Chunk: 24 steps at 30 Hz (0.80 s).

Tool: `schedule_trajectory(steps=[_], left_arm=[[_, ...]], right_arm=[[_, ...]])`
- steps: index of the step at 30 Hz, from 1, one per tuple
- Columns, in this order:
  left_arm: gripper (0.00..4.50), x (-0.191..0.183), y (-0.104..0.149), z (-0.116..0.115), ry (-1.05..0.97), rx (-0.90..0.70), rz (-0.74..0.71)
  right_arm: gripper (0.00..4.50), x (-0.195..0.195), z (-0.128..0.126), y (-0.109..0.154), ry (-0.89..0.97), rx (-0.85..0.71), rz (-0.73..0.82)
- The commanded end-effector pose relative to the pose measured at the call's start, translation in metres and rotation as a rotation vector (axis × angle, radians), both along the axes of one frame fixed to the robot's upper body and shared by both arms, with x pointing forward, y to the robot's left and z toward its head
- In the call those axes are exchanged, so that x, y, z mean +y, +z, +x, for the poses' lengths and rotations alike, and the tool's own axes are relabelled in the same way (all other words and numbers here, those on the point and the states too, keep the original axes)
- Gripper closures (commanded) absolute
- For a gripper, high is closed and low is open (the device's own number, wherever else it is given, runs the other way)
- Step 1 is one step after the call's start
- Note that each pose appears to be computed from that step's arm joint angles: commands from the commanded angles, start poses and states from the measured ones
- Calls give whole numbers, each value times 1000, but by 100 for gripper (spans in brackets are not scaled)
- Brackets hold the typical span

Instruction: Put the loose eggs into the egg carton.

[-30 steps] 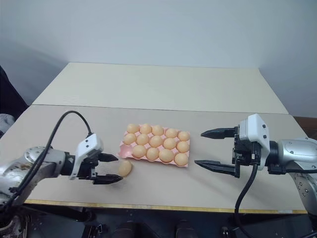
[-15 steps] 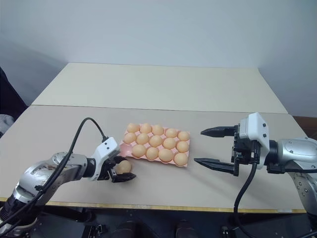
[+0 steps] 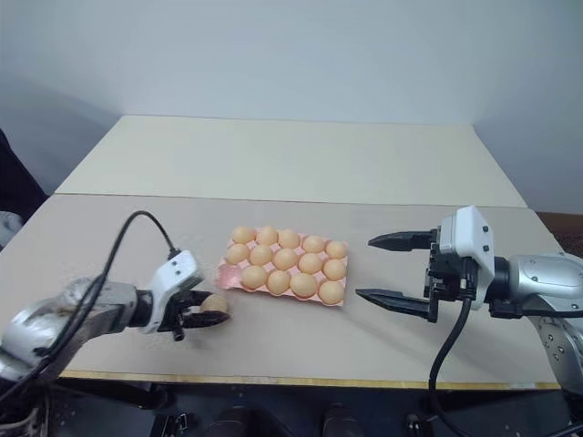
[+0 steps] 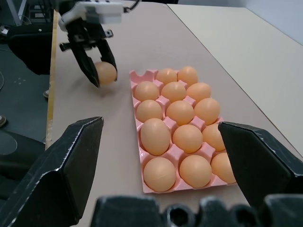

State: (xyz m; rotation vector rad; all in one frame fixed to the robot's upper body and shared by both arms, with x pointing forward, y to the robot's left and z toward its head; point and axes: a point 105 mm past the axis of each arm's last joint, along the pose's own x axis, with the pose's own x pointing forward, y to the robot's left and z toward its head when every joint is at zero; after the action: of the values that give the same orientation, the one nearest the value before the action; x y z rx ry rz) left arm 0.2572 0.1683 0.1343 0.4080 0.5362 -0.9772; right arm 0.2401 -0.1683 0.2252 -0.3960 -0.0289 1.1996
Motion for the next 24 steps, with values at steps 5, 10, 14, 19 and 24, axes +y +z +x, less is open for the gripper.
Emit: schedule_trajectory(steps=[5, 10, 14, 19, 24], left_arm=[[260, 24, 42, 24, -67, -255, -90], [260, 7, 36, 53, -119, -301, -153], [260, -9, 31, 69, -147, -312, -189], [260, -27, 24, 78, -203, -303, -191], [94, -32, 23, 76, -234, -260, -200]], right_arm=[[0, 4, -1, 9, 20, -61, 4], [0, 6, -1, 10, 25, -68, 6], [0, 7, -1, 11, 24, -71, 6], [0, 6, -3, 11, 16, -71, 5], [0, 5, -5, 11, 11, -71, 4]])
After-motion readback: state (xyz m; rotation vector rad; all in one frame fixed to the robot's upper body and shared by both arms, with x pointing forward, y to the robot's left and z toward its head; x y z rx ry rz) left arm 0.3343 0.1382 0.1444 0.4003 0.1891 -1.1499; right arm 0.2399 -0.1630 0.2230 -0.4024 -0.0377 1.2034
